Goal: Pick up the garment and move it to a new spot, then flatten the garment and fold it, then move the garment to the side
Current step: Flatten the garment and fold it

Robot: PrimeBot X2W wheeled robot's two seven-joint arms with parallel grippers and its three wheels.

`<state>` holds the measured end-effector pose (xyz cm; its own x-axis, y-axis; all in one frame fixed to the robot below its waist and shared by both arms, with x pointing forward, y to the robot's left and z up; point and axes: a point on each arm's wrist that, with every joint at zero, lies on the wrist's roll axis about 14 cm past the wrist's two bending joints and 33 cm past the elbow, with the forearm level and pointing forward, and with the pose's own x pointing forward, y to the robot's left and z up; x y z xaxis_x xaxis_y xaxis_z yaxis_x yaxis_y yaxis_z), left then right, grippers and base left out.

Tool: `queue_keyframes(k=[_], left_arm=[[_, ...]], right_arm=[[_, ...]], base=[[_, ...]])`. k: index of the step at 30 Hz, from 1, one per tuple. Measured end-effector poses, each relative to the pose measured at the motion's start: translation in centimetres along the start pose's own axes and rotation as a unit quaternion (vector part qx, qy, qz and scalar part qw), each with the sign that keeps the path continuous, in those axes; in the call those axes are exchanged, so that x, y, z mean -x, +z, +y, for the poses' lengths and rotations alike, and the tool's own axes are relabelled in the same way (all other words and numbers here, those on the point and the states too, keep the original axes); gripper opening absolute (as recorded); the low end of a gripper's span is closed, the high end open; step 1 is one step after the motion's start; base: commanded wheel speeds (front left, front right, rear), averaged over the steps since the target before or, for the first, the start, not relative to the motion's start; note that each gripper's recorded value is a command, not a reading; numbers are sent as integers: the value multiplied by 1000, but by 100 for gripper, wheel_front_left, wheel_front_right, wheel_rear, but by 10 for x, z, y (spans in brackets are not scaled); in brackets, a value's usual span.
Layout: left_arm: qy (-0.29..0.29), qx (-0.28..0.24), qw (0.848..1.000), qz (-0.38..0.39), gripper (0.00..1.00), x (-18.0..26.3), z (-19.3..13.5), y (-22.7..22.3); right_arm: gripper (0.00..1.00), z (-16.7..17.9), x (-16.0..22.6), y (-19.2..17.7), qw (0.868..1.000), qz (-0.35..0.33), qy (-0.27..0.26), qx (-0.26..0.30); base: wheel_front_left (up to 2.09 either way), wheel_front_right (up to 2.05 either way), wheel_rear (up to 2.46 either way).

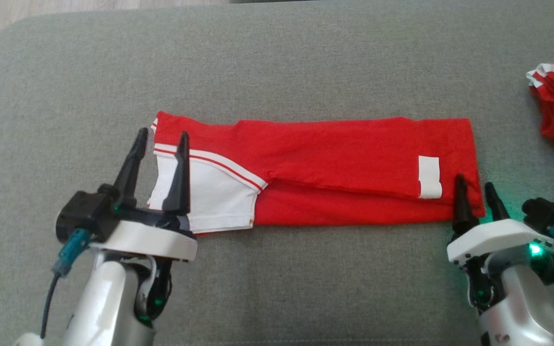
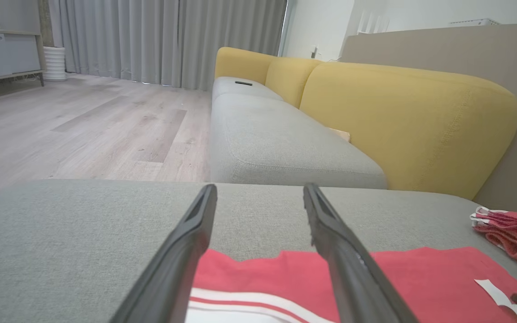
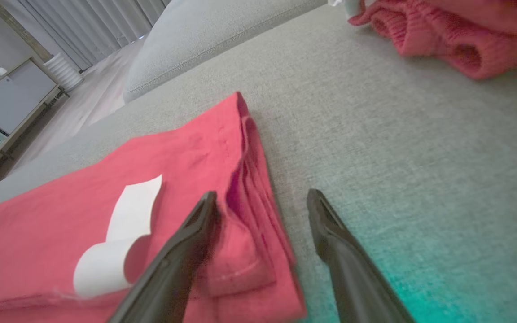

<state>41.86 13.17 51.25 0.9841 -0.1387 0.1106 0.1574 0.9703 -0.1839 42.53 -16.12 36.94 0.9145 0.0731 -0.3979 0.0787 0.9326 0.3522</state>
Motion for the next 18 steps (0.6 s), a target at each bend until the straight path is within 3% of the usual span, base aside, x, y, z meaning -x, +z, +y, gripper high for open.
queue_keyframes(k=[9,10,11,18], left_arm=[[5,-5,1000,-4,100,-2,7,2],[4,-4,1000,-4,100,-2,6,2],[4,-6,1000,-4,100,-2,6,2],[4,-7,1000,-11,100,-2,6,7]], right_arm=[[100,11,-10,-11,1000,19,15,4],[64,12,-10,-11,1000,20,16,3],[0,11,-10,-11,1000,18,15,4],[0,-6,-10,0,1000,-1,-20,10]], base=[[0,0,0],[0,0,0],[0,0,0],[0,0,0]])
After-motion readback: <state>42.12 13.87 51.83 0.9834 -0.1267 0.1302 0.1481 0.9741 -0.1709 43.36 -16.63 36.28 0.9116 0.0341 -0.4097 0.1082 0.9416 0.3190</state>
